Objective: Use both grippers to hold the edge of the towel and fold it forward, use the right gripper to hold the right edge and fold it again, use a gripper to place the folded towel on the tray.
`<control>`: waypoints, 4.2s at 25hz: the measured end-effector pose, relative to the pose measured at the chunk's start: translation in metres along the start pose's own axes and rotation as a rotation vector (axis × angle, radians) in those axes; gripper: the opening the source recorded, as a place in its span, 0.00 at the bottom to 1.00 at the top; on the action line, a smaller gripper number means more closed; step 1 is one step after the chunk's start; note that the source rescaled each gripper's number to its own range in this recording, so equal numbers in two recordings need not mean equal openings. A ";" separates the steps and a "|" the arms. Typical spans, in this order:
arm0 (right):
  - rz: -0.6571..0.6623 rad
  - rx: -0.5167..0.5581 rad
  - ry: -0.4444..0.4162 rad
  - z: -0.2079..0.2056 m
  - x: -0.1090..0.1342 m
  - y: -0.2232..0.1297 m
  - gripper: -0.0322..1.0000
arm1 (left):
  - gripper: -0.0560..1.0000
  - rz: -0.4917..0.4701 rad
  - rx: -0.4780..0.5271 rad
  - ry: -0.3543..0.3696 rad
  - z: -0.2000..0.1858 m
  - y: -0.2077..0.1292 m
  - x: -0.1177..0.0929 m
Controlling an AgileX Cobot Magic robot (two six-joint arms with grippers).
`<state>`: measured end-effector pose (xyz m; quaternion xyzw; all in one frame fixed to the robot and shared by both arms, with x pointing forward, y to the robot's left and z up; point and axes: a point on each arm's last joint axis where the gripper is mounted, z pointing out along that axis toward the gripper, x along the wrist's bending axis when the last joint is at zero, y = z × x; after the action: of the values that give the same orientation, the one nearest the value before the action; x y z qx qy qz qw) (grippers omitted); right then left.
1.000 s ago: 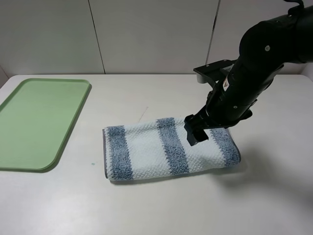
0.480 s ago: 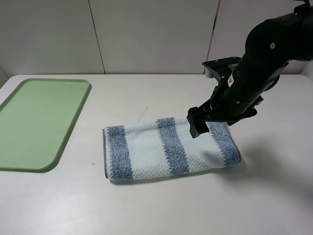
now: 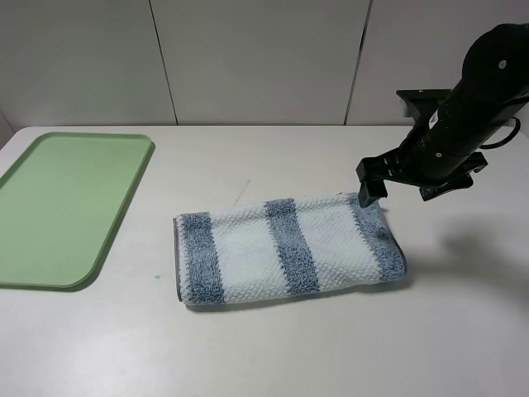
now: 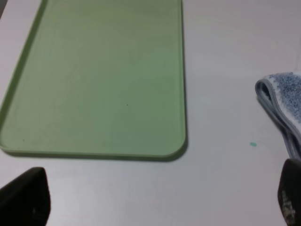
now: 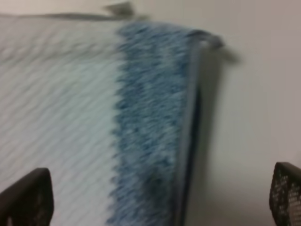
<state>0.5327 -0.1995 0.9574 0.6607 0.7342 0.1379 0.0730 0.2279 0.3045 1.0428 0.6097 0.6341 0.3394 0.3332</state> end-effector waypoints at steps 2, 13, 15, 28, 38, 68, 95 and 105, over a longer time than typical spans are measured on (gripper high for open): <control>0.019 0.025 -0.013 0.013 -0.008 0.001 1.00 | 0.97 0.000 0.000 0.000 0.000 0.000 0.000; 0.023 0.116 -0.037 0.055 -0.018 -0.003 1.00 | 0.97 0.001 0.000 0.000 0.000 0.000 0.000; 0.018 0.133 -0.039 0.063 -0.018 -0.005 1.00 | 0.97 0.001 0.000 0.000 0.000 0.000 0.000; 0.016 0.184 -0.044 0.093 -0.020 -0.009 1.00 | 0.97 0.001 -0.001 0.000 0.000 0.000 0.000; 0.041 0.200 -0.021 0.098 -0.016 -0.009 0.40 | 0.97 0.001 -0.001 0.000 0.000 0.000 0.000; -0.141 0.157 -0.234 0.003 -0.026 0.050 0.10 | 0.97 0.001 -0.001 0.000 0.000 0.000 0.000; -0.255 0.168 -0.302 -0.023 0.005 0.063 0.10 | 0.97 0.001 -0.001 0.000 0.000 0.000 0.000; -0.320 0.157 -0.219 -0.023 0.070 0.042 0.10 | 0.97 0.001 -0.001 0.000 0.000 0.000 0.000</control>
<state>0.5579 -0.1285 0.9976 0.5505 0.8259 -0.0057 0.1218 0.2279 0.3045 1.0429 0.6098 0.6336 0.3399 0.3334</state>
